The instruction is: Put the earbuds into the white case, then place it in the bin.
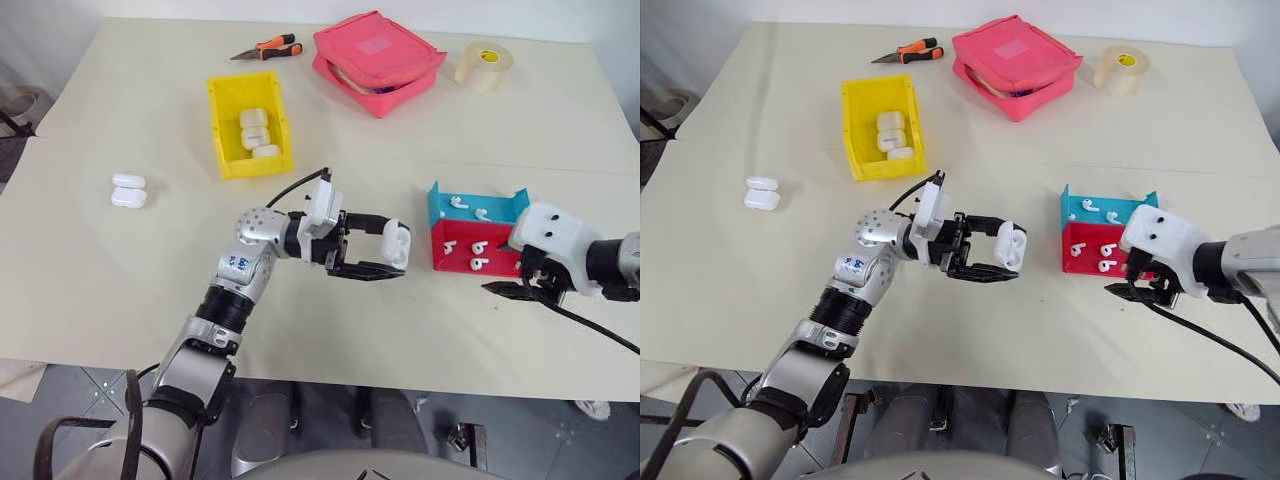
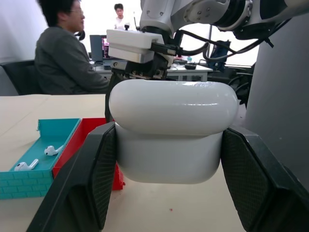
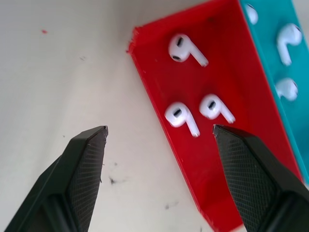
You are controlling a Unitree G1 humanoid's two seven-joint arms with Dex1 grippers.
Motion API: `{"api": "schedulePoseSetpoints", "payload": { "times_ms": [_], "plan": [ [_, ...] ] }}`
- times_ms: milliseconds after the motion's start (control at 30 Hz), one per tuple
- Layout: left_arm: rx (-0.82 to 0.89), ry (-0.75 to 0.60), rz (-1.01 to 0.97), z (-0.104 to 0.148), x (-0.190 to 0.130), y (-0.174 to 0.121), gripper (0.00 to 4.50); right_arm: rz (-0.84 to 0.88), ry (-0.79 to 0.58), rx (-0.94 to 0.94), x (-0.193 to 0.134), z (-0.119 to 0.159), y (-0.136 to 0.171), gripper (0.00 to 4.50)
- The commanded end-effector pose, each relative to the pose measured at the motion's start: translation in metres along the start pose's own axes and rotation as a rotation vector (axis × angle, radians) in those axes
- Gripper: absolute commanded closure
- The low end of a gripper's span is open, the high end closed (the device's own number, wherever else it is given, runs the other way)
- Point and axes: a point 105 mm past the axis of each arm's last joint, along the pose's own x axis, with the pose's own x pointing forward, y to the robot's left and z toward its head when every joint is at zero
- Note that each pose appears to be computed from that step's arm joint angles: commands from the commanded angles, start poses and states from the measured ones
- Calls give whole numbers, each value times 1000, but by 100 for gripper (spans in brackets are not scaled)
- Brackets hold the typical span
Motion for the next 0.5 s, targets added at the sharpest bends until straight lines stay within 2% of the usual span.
{"api": "schedulePoseSetpoints", "payload": {
  "times_ms": [33,67,267,400,500],
  "plan": [
    [41,-16,3,9,8,-2,169,-21,22,-71,0,2,-9,149],
    [40,-19,8,9,9,-2,169,-20,25,-79,2,2,-11,173],
    [37,-30,11,9,13,-6,169,41,73,-91,9,-2,-13,173],
    [30,-30,7,8,14,-9,169,55,61,-134,12,3,-17,259],
    [25,-27,12,8,14,-10,169,66,53,-149,15,7,-17,259]
  ]
}}
